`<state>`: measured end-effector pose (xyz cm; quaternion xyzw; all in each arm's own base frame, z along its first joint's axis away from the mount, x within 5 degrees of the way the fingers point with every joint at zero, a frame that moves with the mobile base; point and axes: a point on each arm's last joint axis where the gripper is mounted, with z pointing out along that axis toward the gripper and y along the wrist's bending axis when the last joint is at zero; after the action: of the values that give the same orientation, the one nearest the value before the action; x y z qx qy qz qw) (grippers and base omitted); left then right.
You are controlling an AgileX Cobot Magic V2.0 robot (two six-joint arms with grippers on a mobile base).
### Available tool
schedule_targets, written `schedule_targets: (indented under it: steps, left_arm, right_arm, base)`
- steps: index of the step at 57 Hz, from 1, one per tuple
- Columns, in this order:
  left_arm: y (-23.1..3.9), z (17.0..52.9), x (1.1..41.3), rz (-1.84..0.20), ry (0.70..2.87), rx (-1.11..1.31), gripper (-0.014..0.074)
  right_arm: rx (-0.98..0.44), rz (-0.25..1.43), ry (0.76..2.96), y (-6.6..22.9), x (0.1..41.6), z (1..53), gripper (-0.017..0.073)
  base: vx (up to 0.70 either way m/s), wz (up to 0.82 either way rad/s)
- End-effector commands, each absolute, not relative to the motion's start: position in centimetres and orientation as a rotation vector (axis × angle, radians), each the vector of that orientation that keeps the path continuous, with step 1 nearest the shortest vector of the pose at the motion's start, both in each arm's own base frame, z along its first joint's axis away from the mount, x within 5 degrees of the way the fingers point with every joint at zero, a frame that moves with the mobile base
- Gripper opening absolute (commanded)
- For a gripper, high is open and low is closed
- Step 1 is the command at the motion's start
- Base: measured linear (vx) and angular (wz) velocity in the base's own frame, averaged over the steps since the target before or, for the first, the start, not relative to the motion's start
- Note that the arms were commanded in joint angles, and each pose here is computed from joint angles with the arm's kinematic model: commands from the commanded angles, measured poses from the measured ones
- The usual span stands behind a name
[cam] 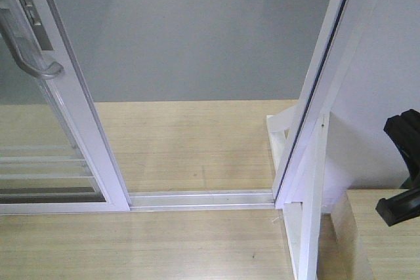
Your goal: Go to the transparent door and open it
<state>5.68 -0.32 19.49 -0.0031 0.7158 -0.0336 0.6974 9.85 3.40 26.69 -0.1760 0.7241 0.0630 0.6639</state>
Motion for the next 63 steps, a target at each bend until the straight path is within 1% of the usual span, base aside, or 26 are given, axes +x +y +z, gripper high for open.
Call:
schedule_targets:
  steps: [1,27,37,48,53,63]
  left_arm:
    - [-0.2,19.7,5.6,-0.074,1.522,-0.018,-0.0006]
    - [-0.2,19.7,5.6,-0.074,1.522,-0.018,-0.0006]
    - [-0.2,19.7,5.6,-0.074,1.522,-0.018,-0.0006]
    - [-0.2,19.7,5.6,-0.074,1.522,-0.018,-0.0006]
    - [-0.2,19.7,5.6,-0.074,1.522,-0.018,-0.0006]
    - [-0.2,19.7,5.6,-0.074,1.522,-0.018,-0.0006]
  right_arm:
    - [-0.36,0.11,1.546,3.1,10.1,28.3,-0.0004]
    - [-0.349,0.1,1.522,3.1,10.1,28.5,-0.0004]
    - [-0.28,0.195,1.561,3.2,10.1,28.3,-0.0004]
    - [-0.33,0.178,1.568,3.2,9.6,28.2,-0.0004]
    - [-0.354,0.154,1.561,3.0,9.0,27.3,-0.0004]
    - [-0.337,0.164,1.524,2.3,6.9,22.2,-0.0004]
  base:
    - [0.0,0.0]
    - [0.0,0.0]
    - [0.0,0.0]
    - [0.0,0.0]
    - [0.0,0.0]
    - [0.0,0.0]
